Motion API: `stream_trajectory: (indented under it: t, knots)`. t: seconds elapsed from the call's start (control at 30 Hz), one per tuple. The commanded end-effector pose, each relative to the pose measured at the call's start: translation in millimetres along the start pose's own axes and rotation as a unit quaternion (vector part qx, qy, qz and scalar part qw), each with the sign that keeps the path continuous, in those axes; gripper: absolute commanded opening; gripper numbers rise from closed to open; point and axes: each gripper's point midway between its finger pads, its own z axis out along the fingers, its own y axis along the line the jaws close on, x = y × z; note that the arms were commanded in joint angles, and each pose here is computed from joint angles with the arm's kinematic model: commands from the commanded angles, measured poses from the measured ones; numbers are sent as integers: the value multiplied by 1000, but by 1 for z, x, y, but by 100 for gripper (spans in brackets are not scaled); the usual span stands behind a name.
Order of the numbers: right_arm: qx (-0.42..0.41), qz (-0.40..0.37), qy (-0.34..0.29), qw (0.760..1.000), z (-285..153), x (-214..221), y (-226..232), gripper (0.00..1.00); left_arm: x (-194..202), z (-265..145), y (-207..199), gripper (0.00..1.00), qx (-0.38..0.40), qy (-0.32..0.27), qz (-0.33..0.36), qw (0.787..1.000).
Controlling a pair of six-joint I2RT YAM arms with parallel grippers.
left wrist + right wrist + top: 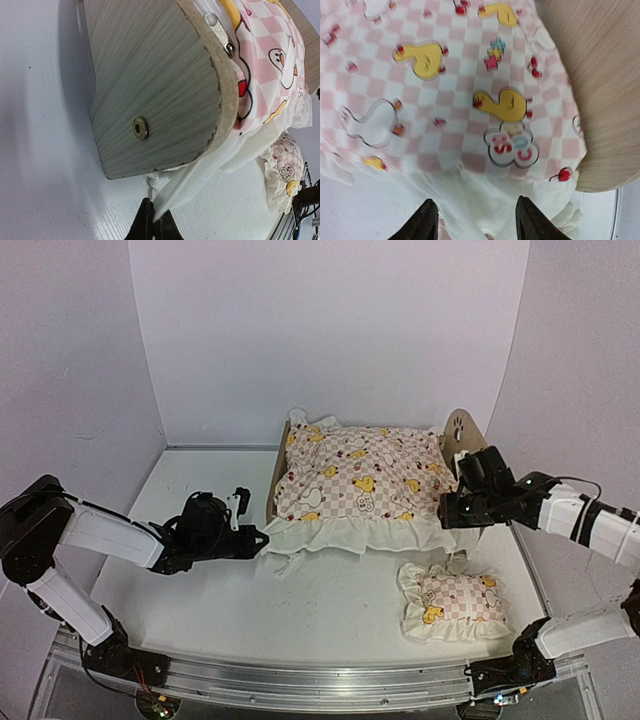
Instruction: Set up the pet bed
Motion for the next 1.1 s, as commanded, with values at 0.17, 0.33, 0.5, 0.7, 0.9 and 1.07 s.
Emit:
stream_trajectory:
  t: [0.17, 0.33, 0.5, 0.7, 0.9, 1.07]
  knots:
    - [-48, -75, -31, 996, -8, -128, 49, 53, 7, 4, 9, 0, -13, 14, 12, 1000]
    - [-136, -67, -34, 988, 32, -176, 96, 43, 3, 3, 7, 0, -12, 7, 8, 1000]
    - [-162, -62, -12, 985, 86, -185, 114, 40, 2, 4, 3, 0, -3, 9, 10, 1000]
    - [58, -81, 49, 994, 126, -136, 18, 45, 5, 0, 6, 0, -6, 9, 10, 1000]
    - [88, -90, -8, 992, -3, -144, 13, 67, 5, -6, -1, 28, 10, 11, 20, 1000]
    - [16, -73, 117, 990, -55, -37, 26, 98, -5, -26, -13, 53, 34, -13, 40, 999]
